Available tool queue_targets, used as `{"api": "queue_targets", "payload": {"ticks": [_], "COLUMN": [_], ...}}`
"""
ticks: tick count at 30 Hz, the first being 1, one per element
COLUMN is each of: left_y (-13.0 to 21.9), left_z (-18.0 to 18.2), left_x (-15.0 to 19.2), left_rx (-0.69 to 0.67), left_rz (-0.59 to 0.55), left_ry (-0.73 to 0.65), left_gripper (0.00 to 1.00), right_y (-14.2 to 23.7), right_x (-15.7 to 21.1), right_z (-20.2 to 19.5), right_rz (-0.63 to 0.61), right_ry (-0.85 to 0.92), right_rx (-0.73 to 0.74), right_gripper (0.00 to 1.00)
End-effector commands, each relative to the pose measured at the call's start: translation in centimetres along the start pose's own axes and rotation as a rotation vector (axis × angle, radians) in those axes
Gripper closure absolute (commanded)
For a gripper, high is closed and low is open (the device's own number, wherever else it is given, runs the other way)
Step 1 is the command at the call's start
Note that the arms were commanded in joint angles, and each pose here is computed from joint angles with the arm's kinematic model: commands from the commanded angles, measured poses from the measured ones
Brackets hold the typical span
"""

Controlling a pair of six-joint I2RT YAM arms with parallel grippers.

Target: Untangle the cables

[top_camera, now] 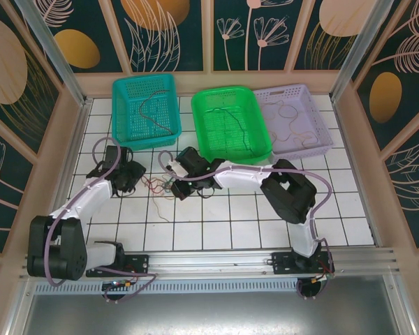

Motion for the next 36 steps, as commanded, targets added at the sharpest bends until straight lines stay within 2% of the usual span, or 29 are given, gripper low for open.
{"api": "queue_targets", "payload": {"ticks": [1,10,13,15,19,20,26,32,36], "left_y": [-1.1,-2.9,-3.4,-3.5,-3.1,-2.7,-0.3,0.6,0.7], "left_z": [0.4,0.3,0.9,1.2,1.8,1.9,2.0,2.4,2.7], "left_x": [1.1,1.4,1.5,1.4,0.8,0.5,-1.0,-1.3,-1.3], "left_rx": [0.044,0.108,0.081,0.060,-0.002,-0.018,-0.076,-0.120,-0.147], "left_rz": [0.060,0.060,0.053,0.039,-0.015,-0.037,-0.153,-0.181,-0.183], "left_ry": [-0.002,-0.022,-0.030,-0.040,-0.065,-0.073,-0.102,-0.097,-0.091], "left_gripper": [0.52,0.56,0.65,0.74,0.99,1.00,1.00,1.00,1.00], "right_y": [0.9,1.0,1.1,1.4,2.6,3.1,7.5,12.8,17.6], "right_x": [-0.3,0.2,0.3,0.3,0.6,0.6,2.6,4.6,4.7], "right_z": [0.3,0.1,0.1,0.1,0.0,-0.1,-0.9,-2.2,-3.1], "right_rz": [-0.029,-0.021,-0.021,-0.026,-0.043,-0.054,-0.111,-0.190,-0.304], "right_ry": [-0.017,-0.031,-0.030,-0.033,-0.052,-0.062,-0.133,-0.210,-0.267], "right_rx": [-0.021,-0.028,-0.025,-0.023,-0.011,-0.007,0.017,0.065,0.089], "right_gripper": [1.00,1.00,1.00,1.00,1.00,1.00,1.00,1.00,1.00]}}
Point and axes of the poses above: each hand's point on the last joint's axis, 136 mm out from that joint toward the fingers, its own y axis back along the fingers, its own z axis along the line the jaws close on, x = y × z, the point moved 6 cm from there along y, back along the fingers, and after that the axes turned 8 degrees about -y, right-handed, at the moved point
